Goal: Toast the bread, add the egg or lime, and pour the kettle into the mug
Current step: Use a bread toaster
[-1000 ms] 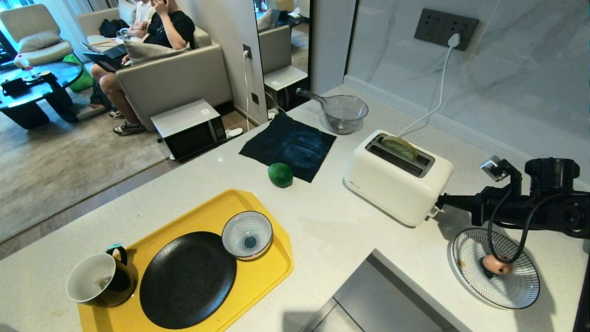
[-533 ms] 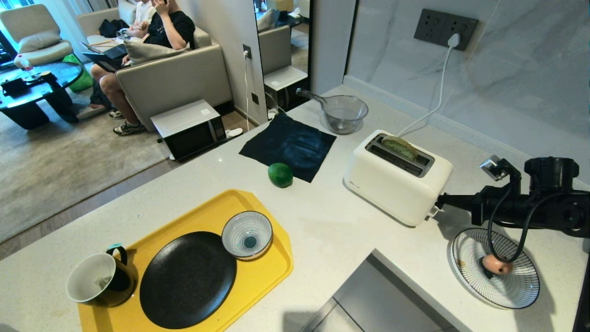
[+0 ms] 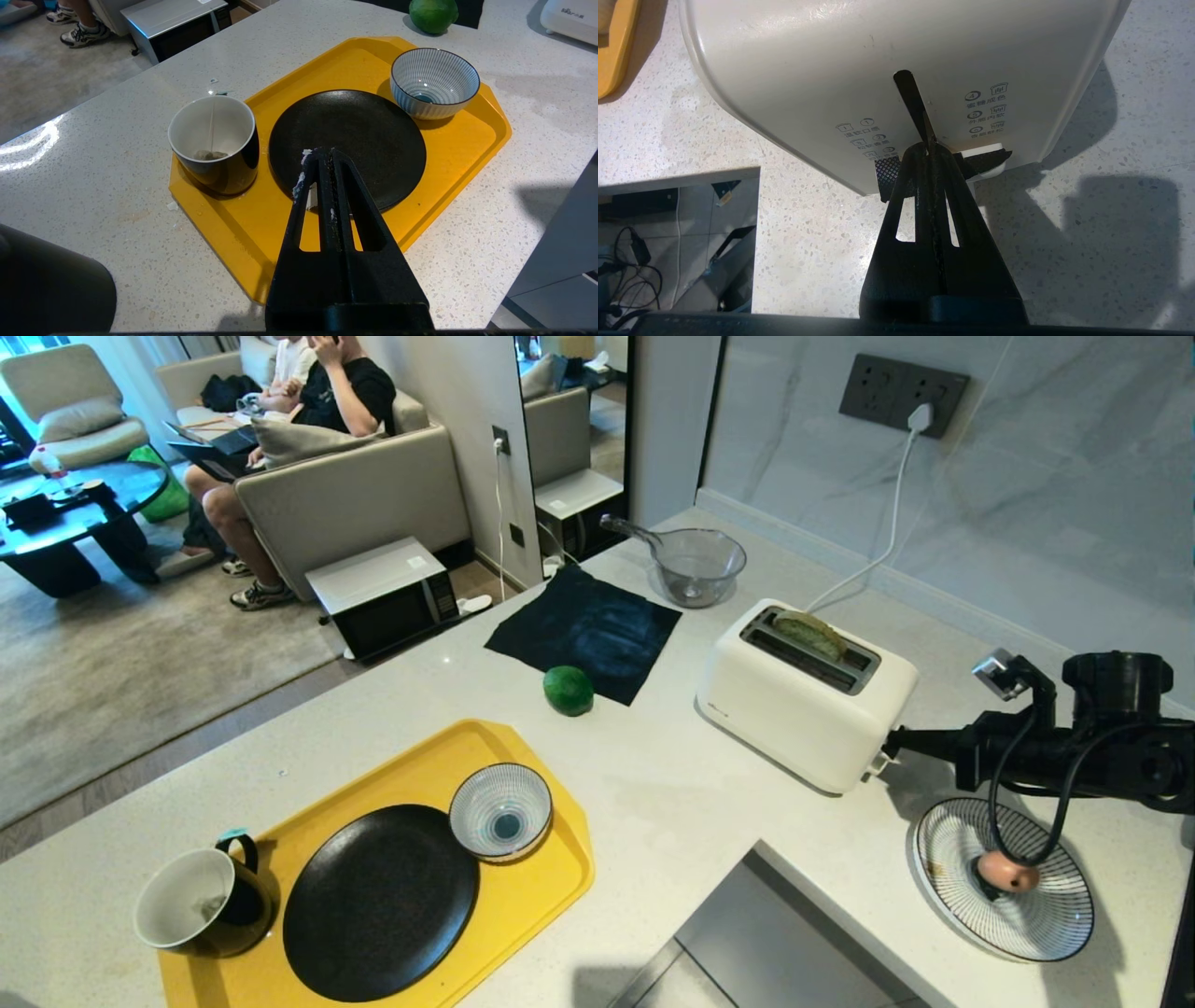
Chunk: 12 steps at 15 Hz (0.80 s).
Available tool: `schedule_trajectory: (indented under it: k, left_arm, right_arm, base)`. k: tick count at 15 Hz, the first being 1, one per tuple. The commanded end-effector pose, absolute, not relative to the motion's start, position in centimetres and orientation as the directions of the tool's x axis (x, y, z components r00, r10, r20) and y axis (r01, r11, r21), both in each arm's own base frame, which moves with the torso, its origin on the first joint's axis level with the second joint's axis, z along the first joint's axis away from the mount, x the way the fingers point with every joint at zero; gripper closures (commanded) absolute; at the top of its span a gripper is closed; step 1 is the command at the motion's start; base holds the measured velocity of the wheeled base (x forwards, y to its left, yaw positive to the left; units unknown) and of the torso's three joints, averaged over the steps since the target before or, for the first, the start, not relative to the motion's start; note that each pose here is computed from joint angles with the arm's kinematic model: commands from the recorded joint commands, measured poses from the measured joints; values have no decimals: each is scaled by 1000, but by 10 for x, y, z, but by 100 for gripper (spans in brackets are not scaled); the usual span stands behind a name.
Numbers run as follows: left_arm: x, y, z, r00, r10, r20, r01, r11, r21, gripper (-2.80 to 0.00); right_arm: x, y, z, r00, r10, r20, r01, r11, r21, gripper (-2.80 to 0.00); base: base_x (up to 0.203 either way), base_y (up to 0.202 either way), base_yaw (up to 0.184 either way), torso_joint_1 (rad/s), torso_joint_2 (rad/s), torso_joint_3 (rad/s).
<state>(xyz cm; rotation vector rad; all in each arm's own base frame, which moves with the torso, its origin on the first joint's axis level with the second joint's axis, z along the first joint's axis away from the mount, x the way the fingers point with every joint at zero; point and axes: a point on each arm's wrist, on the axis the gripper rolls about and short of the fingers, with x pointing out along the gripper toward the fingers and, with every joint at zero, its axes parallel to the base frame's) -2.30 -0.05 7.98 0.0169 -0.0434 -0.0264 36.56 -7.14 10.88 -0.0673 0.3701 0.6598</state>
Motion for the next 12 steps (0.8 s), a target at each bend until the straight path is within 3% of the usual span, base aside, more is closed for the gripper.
schedule_trajectory:
  k: [1, 12]
  left_arm:
    - [-22, 0, 75, 999, -28, 28, 27, 999, 18, 0]
    - [-22, 0, 75, 999, -28, 28, 27, 999, 18, 0]
  right_arm:
    - [363, -71, 115, 729, 591, -345, -617, 786, 43, 0]
    - [331, -77, 163, 785, 551, -282, -583, 812, -36, 0]
  base:
    - [0, 0, 0, 0, 0, 0]
    - [0, 0, 0, 0, 0, 0]
